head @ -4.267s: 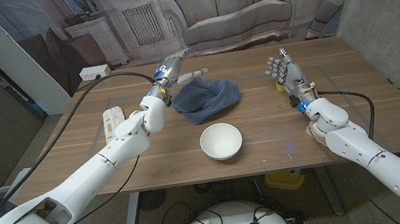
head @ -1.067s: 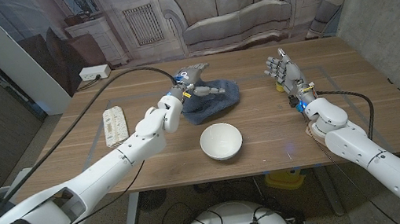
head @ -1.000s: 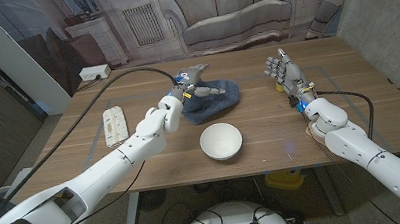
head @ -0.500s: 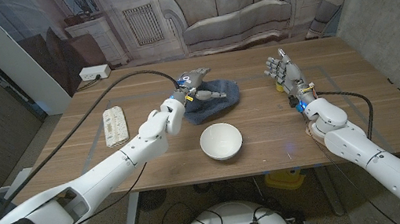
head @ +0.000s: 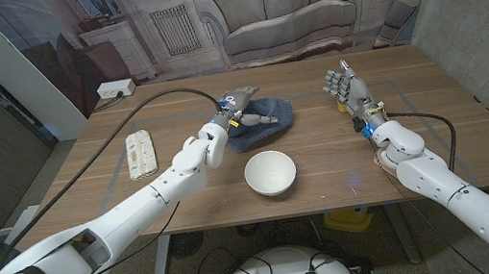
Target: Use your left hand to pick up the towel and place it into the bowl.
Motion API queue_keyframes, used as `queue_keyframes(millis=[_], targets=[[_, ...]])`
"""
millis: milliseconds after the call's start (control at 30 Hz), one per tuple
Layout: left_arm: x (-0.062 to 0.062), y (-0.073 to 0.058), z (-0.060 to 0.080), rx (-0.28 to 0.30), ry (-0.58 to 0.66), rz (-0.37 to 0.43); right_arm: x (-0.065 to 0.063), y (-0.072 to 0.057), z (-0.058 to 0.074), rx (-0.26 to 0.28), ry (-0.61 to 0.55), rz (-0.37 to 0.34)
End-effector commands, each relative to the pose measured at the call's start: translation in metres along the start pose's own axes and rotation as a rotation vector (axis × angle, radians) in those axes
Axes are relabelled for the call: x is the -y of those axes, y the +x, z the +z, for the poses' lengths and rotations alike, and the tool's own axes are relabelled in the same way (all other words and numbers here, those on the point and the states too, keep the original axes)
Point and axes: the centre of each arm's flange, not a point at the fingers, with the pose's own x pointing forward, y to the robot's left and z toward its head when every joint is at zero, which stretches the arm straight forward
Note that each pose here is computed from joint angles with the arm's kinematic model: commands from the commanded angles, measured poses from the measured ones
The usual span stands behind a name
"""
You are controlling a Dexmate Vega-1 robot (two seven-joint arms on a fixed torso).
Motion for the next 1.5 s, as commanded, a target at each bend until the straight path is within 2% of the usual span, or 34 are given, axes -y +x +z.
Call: queue_keyframes(millis=[33, 633, 833, 1500], targets=[[0.011, 0.000, 0.006, 0.017, 0.001, -0.026, 0.001, -0.004, 0.001, -0.002, -0.004, -0.007], [0.019, 0.003, 0.007, 0.020, 0.006, -0.091, 0.000, -0.004, -0.002, -0.010, 0.001, -0.009], [0.020, 0.008, 0.007, 0.011, 0.008, -0.139, 0.000, -0.005, -0.004, -0.006, 0.011, -0.017], [0.028, 0.010, 0.012, -0.002, 0.007, -0.183, 0.000, -0.003, -0.004, -0.006, 0.010, -0.019]])
